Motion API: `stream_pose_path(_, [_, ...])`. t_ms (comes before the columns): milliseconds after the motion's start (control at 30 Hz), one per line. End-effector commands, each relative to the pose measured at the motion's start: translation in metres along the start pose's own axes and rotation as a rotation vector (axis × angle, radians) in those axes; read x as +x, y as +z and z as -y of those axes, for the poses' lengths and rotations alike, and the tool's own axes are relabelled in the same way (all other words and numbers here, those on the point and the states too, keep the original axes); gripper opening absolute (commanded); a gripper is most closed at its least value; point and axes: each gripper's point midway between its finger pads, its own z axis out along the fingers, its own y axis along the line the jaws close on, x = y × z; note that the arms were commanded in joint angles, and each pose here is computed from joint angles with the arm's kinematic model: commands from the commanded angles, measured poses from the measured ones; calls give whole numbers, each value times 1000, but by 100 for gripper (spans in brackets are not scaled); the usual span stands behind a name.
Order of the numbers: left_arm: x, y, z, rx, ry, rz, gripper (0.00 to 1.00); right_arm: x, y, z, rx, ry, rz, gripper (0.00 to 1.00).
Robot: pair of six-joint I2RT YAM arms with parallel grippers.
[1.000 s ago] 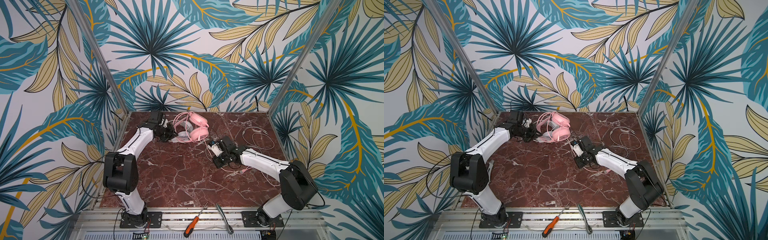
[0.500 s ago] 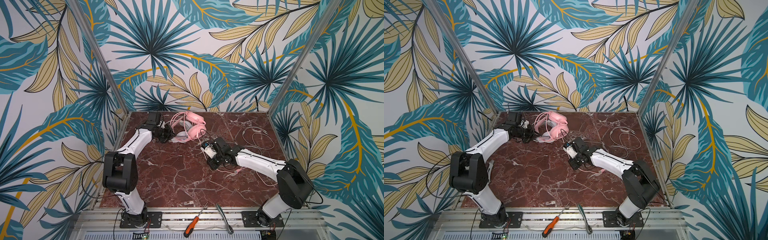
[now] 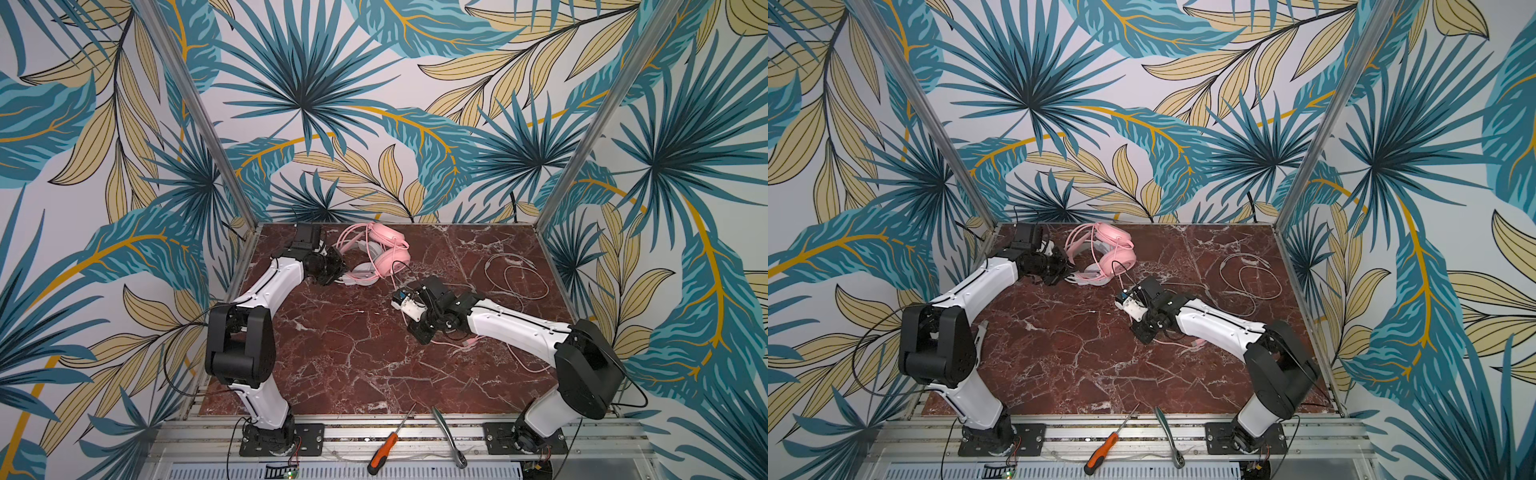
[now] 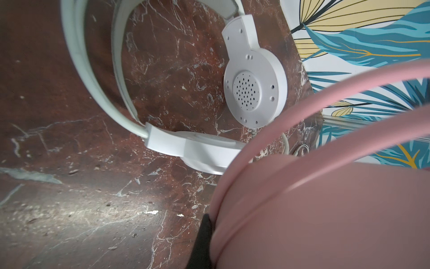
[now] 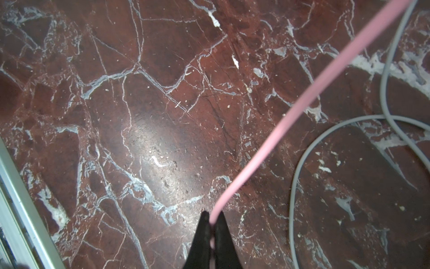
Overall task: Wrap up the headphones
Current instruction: 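Pull the pink cable toward the headset held by the left gripper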
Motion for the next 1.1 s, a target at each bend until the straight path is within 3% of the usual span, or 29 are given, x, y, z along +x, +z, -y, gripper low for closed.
stream_pose_path(0, [-28, -15, 31, 80, 28, 99, 0, 12, -2, -16, -61, -65, -71, 0])
stream_pose_path(733, [-10, 1, -4, -206, 152, 128, 0, -48, -39, -32, -117, -341, -115, 0])
stream_pose_path(1067, [3, -1, -10, -311, 238, 119, 0, -54, -63, -33, -126, -373, -228, 0])
